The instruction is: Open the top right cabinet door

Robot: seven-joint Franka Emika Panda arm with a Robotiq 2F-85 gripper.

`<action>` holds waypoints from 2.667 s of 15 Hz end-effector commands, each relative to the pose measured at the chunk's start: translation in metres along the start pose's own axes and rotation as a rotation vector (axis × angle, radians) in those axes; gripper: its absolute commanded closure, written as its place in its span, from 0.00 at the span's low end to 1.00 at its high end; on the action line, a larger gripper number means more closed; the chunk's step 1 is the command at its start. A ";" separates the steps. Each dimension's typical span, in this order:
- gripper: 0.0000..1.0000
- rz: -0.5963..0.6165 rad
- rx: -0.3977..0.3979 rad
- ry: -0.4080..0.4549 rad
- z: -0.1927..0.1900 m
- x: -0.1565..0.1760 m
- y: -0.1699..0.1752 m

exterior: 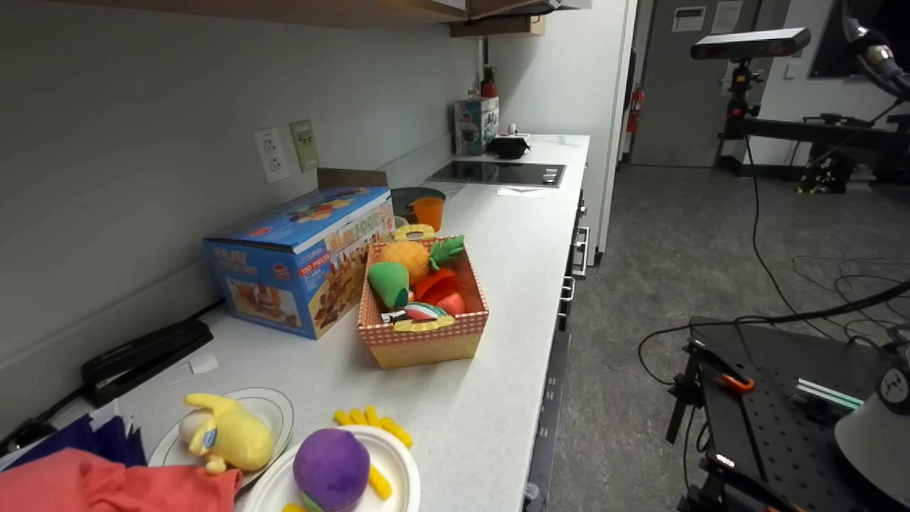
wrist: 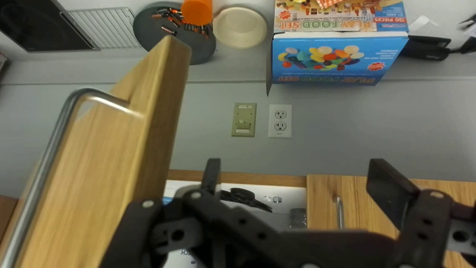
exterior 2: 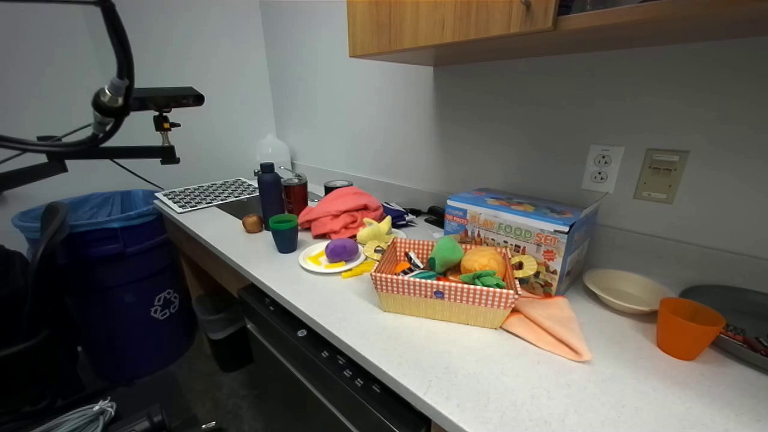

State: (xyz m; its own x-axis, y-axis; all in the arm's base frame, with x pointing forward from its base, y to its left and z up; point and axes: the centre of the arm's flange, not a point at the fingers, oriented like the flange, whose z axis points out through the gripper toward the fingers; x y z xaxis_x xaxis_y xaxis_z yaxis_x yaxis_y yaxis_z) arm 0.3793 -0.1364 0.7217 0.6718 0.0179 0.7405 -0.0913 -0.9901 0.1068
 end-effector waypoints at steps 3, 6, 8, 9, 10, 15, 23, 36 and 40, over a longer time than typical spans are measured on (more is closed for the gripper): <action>0.00 0.025 -0.175 0.060 0.010 0.021 -0.004; 0.00 0.069 -0.289 0.077 -0.003 0.022 0.001; 0.00 0.091 -0.373 0.065 -0.012 0.020 0.010; 0.00 0.103 -0.413 0.058 -0.015 0.019 0.016; 0.00 0.117 -0.456 0.053 -0.018 0.017 0.022; 0.00 0.218 -0.668 -0.021 -0.013 -0.031 0.111; 0.00 0.438 -0.907 -0.143 -0.011 -0.075 0.214; 0.00 0.331 -0.737 0.000 -0.064 -0.046 0.142; 0.00 0.301 -0.680 0.031 -0.074 -0.044 0.128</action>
State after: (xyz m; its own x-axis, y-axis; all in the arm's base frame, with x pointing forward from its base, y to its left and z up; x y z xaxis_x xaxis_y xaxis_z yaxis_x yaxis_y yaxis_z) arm 0.2958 -0.2646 0.7492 0.5130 -0.2429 0.8233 -0.7448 -0.6028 0.2863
